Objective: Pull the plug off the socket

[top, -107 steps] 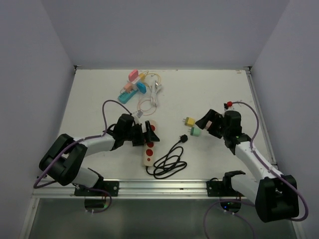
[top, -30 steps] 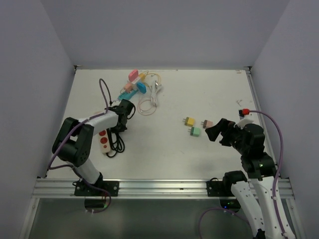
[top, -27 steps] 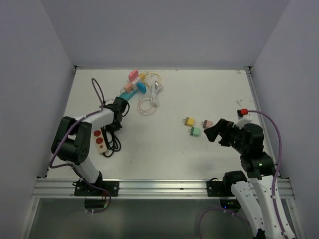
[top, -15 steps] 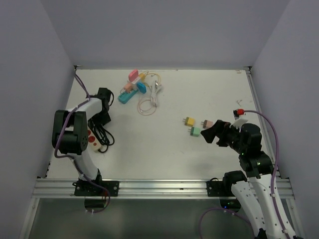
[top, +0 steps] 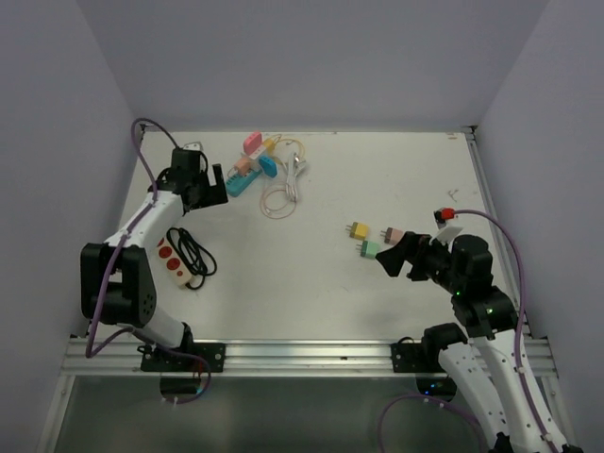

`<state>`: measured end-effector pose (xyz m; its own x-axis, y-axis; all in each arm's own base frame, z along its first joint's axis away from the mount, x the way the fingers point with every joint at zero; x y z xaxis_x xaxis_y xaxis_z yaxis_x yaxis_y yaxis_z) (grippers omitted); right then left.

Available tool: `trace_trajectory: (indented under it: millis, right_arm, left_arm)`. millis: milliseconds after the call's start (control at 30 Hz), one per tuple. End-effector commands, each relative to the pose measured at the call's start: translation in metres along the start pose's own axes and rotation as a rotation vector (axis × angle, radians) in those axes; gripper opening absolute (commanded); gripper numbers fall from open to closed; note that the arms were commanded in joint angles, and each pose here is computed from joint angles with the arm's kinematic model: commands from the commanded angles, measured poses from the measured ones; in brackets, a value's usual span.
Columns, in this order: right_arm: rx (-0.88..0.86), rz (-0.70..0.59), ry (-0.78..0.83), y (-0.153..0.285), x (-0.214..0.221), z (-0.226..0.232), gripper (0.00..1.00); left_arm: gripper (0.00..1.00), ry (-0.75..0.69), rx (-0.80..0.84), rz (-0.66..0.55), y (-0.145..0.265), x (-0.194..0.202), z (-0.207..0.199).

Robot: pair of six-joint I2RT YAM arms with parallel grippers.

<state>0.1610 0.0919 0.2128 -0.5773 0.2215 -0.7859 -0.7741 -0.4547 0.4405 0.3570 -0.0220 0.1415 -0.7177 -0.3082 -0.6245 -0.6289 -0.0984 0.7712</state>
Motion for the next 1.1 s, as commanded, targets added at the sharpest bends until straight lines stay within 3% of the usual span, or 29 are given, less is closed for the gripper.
trace_trajectory:
  millis: [0,200,400,633,833,1067]
  right_arm:
    - [-0.047,-0.023,0.034,0.005,-0.007,0.010,0.95]
    - [-0.079,0.006,0.042,0.002,-0.001,0.014,0.95]
    - [-0.088,0.021,0.036,0.000,0.002,0.014,0.95]
    - [-0.070,0.038,0.033,-0.004,0.003,0.011,0.95]
    - [-0.066,0.040,0.018,-0.007,0.003,0.010,0.95]
    - [-0.064,0.093,0.021,-0.009,0.012,0.008,0.95]
  left_arm:
    - [1.00,-0.081,0.173,-0.088,-0.016,-0.029,-0.031]
    - [1.00,-0.176,0.219,-0.091,-0.066,-0.036,-0.049]
    - [0.97,-0.234,0.232,-0.163,-0.091,-0.050,-0.057]
    - [0.92,-0.297,0.261,-0.142,-0.123,-0.049,-0.065]
    - [0.81,-0.309,0.323,-0.104,-0.135,-0.041,-0.076]
    - [0.51,-0.349,0.362,-0.088,-0.126,-0.022,-0.088]
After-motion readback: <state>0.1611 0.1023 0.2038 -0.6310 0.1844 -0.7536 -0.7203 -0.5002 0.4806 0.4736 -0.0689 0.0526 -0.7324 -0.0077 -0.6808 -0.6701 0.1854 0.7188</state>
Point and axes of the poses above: each gripper's point midway between its finger pads, its own y axis back along the fingers, its own z axis along the line the jaws close on, x = y × z, the point moved 4 cm from there along y, back along the fingers, and after that the axes turned 5 degrees about y, right-handed, at the moved point
